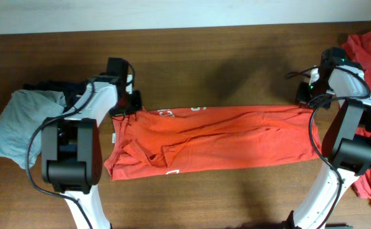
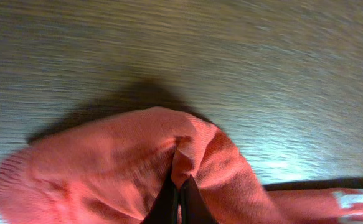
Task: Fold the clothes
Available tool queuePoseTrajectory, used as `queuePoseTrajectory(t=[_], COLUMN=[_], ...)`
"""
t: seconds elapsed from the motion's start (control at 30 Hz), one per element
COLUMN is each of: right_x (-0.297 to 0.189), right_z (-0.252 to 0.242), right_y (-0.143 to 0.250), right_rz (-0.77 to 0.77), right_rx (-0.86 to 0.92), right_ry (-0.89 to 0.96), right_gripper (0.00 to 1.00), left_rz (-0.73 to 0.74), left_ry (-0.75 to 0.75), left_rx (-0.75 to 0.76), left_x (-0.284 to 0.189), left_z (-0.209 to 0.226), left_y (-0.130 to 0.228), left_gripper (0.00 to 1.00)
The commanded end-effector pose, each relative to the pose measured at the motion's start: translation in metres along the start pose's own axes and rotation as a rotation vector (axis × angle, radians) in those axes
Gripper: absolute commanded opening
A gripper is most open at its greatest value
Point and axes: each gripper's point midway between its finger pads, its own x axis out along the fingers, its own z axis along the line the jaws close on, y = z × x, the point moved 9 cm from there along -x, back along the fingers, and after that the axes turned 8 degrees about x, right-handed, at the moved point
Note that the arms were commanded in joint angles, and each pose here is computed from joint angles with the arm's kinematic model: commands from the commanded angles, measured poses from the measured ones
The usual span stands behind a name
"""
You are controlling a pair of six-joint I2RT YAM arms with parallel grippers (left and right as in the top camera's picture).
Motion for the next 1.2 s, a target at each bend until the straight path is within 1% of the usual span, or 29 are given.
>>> queuePoseTrajectory(t=[0.0,0.2,0.27,0.67,0.8,0.83,0.87,0.93,1.0,1.03,1.1,1.17], right_x=[0.008,0.007,0.007,0.006,0.006,0.005,0.004,-0.001,-0.008,-0.016,-0.029,-0.042], right_z=[-0.008,-0.006,-0.008,-0.026,-0.027,-0.026,-0.025,-0.022,-0.019,-0.018,-0.018,-0.017], right_y=[-0.01,-0.017,-0.018,-0.019,-0.017,-0.016,-0.015,-0.014,-0.014,-0.015,-0.016,-0.016], right_rz=[-0.047,-0.095,-0.096,-0.09,-0.074,-0.069,-0.066,-0.061,-0.066,-0.081,-0.11,-0.137], right_rx=[0.025,0.041,0.075,0.139,0.14,0.137,0.137,0.135,0.134,0.133,0.132,0.13], right_ry=[0.049,0.04,0.037,0.042,0.043,0.039,0.027,-0.014,-0.04,-0.052,-0.058,-0.064], right_gripper=[0.04,0.04,0.04,0.04,0.06,0.09,0.11,0.2,0.3,0.35,0.4,0.45], left_rz=[-0.072,-0.099,-0.094,-0.075,-0.077,-0.079,-0.081,-0.089,-0.101,-0.115,-0.137,-0.158], left_ry=[-0.06,-0.067,-0.068,-0.094,-0.092,-0.092,-0.092,-0.092,-0.093,-0.091,-0.085,-0.069], left_rx=[-0.054,-0.079,-0.085,-0.09,-0.089,-0.088,-0.088,-0.078,-0.056,-0.053,-0.032,0.003], left_x=[-0.027,-0.038,-0.038,-0.038,-0.038,-0.038,-0.039,-0.041,-0.045,-0.052,-0.063,-0.075], left_z=[0.027,0.038,0.04,0.043,0.043,0.043,0.043,0.043,0.042,0.042,0.04,0.037], left_y=[-0.008,-0.01,-0.009,-0.006,-0.006,-0.006,-0.007,-0.009,-0.013,-0.015,-0.019,-0.023], left_gripper=[0.0,0.0,0.01,0.01,0.0,0.01,0.02,0.17,0.27,0.37,0.44,0.46])
